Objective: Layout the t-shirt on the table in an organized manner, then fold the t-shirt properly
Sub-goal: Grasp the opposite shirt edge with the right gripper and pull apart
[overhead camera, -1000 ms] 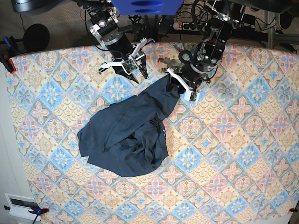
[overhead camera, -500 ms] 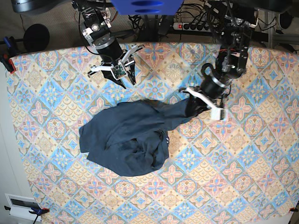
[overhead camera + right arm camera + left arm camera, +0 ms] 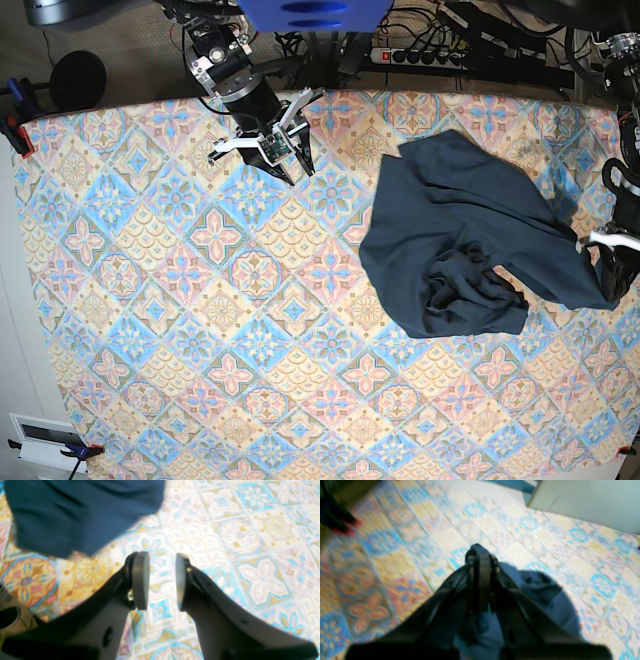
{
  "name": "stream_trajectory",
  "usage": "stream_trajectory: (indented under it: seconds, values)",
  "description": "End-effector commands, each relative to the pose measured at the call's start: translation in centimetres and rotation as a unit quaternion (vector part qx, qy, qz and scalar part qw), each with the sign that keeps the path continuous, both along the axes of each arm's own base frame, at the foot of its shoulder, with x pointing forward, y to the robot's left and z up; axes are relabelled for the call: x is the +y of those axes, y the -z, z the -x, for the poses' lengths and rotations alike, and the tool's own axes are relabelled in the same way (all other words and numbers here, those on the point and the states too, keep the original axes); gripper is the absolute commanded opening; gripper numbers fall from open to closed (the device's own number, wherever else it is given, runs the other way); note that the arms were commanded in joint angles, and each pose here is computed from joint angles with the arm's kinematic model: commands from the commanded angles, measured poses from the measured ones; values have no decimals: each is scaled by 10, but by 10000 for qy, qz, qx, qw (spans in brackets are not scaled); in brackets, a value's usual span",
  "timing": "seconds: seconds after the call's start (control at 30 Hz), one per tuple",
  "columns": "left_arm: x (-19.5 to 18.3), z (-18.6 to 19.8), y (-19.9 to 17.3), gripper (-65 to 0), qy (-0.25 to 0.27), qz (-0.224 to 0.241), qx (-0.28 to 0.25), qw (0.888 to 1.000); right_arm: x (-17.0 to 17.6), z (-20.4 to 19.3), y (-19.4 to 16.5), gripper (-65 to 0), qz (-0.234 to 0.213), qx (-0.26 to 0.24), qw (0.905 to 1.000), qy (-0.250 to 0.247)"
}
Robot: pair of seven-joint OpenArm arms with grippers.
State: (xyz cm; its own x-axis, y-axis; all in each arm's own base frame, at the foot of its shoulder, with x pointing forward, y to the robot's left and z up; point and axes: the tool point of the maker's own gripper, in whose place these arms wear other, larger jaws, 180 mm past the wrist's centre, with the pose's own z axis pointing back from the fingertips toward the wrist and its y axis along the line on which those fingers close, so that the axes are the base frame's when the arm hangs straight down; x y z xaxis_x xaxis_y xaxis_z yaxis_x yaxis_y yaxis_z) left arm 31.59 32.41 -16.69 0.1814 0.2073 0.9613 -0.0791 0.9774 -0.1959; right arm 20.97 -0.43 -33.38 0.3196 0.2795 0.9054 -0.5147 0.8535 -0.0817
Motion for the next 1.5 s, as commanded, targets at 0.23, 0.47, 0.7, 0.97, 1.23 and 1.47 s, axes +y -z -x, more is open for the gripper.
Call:
stream_trajectory:
  seconds: [0.23,0.47,0.7,0.97,1.23,1.47]
  values:
    - [-118,-31,26,-650,1180,1364,-133,9835,4,5,-8,-480,-171,-66,9998,50]
    - [-267,-24,92,-650,2090,2278,585,9492,-12,12,1,-480,-38,85,9997,223]
    - [-346,-34,86,-628,3250,2434,716,9110,-40,11,8,-480,181,147,9982,547]
    - [-293,-39,79,-373,3140,2255,677,9198,-37,2,2,-479,145,24,9986,513]
    - [-135,-13,88,-353,1754,2404,714,9520,-2,-25,-18,-478,-54,-369,9993,73]
    - [-74,20,105,-353,1020,2151,1001,9661,12,-63,-20,-478,40,-582,9983,-47]
